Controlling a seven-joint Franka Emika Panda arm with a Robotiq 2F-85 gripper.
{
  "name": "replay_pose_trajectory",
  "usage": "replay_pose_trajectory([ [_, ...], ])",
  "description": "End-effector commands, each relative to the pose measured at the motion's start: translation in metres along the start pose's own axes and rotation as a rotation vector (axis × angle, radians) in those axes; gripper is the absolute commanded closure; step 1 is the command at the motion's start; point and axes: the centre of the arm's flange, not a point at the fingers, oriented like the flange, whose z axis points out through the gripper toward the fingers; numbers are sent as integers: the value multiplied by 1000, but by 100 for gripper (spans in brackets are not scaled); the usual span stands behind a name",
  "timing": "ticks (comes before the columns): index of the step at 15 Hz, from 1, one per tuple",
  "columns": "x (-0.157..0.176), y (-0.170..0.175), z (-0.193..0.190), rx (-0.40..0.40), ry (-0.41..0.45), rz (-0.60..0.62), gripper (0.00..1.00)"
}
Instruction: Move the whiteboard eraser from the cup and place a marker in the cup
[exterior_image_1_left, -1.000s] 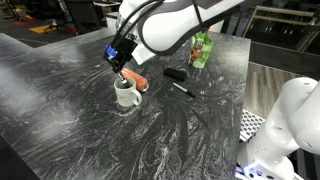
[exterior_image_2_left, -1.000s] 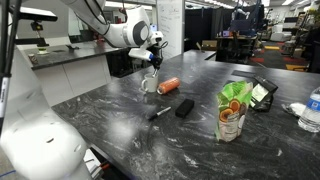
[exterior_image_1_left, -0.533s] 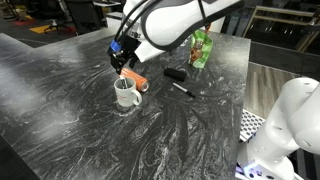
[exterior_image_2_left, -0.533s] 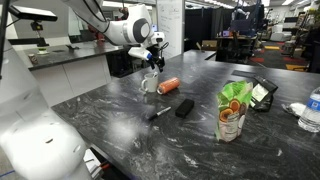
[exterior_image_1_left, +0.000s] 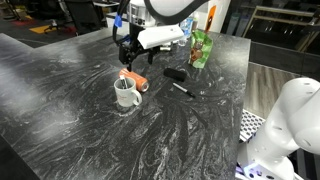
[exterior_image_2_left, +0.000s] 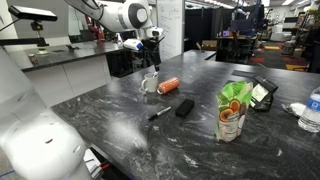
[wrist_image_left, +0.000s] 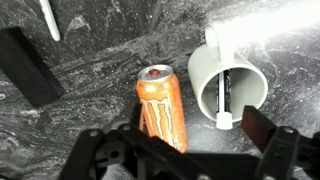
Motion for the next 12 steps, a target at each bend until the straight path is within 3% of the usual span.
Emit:
replay_pose_trajectory([
  [1,1,26,-3,-24,-113,82,0],
  [8,-5,124,8,-2,-404,310,0],
  [12,-1,154,31,-22,-516,382,0],
])
